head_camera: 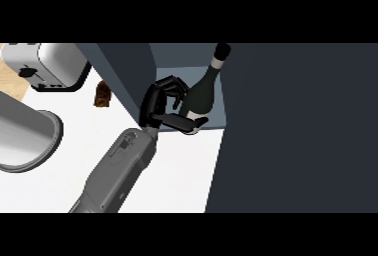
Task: Pick up the wine, place it into the cabinet and close the cabinet
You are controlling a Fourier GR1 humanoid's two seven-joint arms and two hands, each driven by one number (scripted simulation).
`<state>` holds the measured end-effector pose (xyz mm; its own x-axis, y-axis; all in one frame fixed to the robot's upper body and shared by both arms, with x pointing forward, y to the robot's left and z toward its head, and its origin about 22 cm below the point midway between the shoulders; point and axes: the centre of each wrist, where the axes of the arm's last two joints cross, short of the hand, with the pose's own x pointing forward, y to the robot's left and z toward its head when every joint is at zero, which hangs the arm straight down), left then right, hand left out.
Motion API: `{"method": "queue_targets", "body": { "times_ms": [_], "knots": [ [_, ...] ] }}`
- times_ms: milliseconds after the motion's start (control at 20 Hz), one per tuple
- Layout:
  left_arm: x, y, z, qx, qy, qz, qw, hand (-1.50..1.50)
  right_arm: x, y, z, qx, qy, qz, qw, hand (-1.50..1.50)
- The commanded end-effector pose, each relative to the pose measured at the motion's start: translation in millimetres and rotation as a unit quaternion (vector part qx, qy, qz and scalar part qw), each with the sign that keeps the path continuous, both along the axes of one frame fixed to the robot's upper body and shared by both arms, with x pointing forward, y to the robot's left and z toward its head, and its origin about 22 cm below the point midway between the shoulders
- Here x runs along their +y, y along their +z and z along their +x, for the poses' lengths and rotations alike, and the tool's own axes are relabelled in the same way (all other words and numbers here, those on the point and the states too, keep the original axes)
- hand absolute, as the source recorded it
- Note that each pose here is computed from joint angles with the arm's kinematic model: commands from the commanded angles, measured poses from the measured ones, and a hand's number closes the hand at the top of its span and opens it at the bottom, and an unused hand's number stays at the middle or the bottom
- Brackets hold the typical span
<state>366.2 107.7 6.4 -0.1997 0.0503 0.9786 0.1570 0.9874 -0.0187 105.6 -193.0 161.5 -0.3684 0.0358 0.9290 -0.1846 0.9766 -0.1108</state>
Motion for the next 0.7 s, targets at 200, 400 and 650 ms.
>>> {"method": "queue_targets", "body": {
  "times_ms": [200, 400, 650],
  "knots": [
    [-11.1, 1.4, 22.5, 0.020, 0.018, 0.023, 0.9994, 1.50, -3.6, 25.6, -28.1, -0.002, 0.037, 0.065, 0.997, -1.50],
    [-11.7, -9.1, 24.1, 0.019, 0.026, 0.079, 0.9963, 1.50, -6.1, 27.8, -24.3, -0.003, 0.042, 0.060, 0.997, -1.50],
    [-16.5, 11.7, 43.3, 0.058, 0.060, 0.079, 0.9934, 1.50, -4.7, 23.2, -31.7, 0.006, 0.041, 0.074, 0.996, -1.50]
  ]
}}
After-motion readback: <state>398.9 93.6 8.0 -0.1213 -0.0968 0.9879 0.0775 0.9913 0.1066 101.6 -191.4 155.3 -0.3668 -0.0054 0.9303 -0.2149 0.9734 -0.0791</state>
